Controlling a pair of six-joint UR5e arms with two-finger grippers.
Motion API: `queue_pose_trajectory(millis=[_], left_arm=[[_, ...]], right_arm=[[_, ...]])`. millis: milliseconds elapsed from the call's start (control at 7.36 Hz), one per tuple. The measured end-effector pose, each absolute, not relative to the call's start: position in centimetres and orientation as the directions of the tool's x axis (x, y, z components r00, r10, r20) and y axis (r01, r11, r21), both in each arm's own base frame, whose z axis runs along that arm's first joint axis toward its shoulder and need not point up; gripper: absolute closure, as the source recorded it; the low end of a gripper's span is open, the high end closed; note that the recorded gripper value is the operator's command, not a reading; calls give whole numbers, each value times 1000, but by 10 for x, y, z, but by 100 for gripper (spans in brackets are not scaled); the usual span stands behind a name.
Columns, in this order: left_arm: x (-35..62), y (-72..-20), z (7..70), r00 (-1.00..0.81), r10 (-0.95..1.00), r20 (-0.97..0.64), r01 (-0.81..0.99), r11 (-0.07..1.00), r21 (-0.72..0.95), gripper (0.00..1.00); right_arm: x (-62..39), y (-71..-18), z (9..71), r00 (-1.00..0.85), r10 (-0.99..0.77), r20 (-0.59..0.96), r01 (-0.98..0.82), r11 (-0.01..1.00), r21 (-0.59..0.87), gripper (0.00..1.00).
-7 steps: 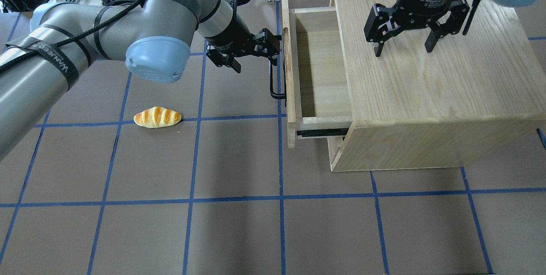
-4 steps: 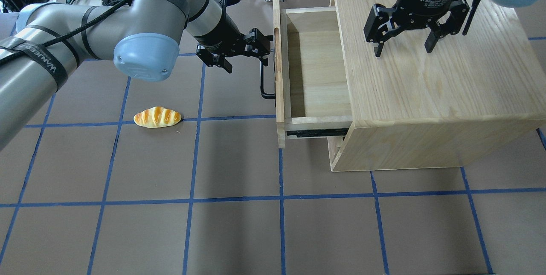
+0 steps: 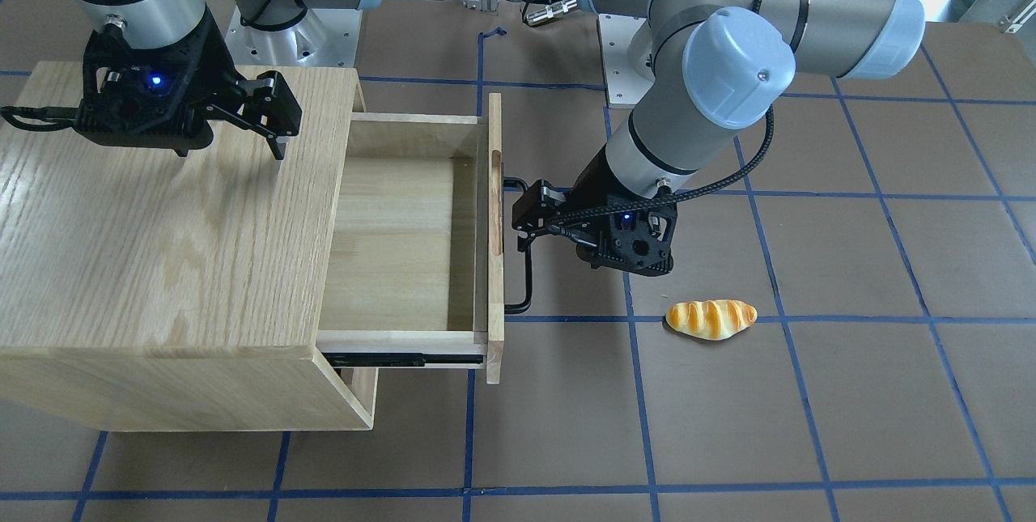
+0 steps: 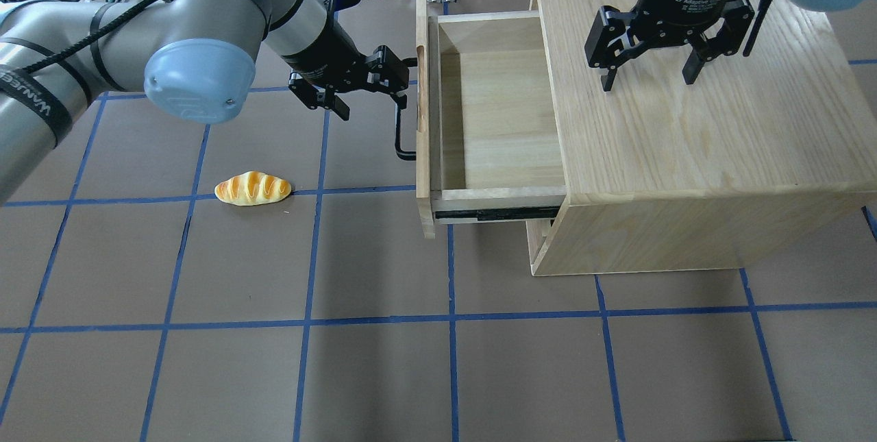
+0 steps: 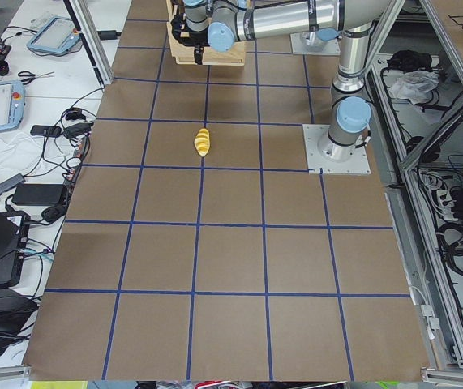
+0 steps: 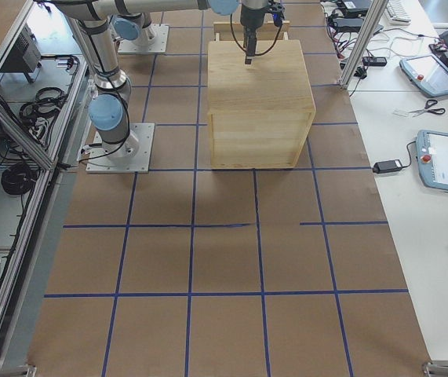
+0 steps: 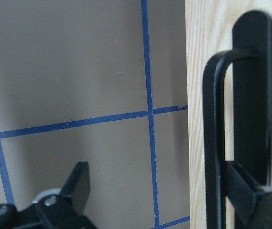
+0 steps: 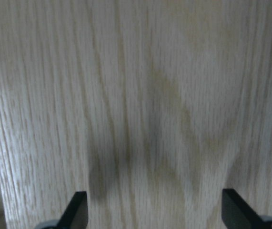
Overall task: Open upper drawer
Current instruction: 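Pull the handle with the left gripper away from the cabinet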
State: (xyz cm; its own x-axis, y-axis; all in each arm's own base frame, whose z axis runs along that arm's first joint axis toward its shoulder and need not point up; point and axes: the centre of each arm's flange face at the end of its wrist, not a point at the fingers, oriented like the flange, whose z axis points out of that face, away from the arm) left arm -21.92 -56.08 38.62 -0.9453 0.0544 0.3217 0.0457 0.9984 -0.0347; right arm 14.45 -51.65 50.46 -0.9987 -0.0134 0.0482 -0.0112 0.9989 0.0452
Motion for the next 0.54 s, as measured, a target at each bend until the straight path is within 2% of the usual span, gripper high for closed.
queue_pose_trajectory(millis=[543], left_arm=[[-196,-559,389,-959,37,280,37,999,-6,0]], right_arm=[[144,-517,505,-999,-14,48,-12,999,45,0]])
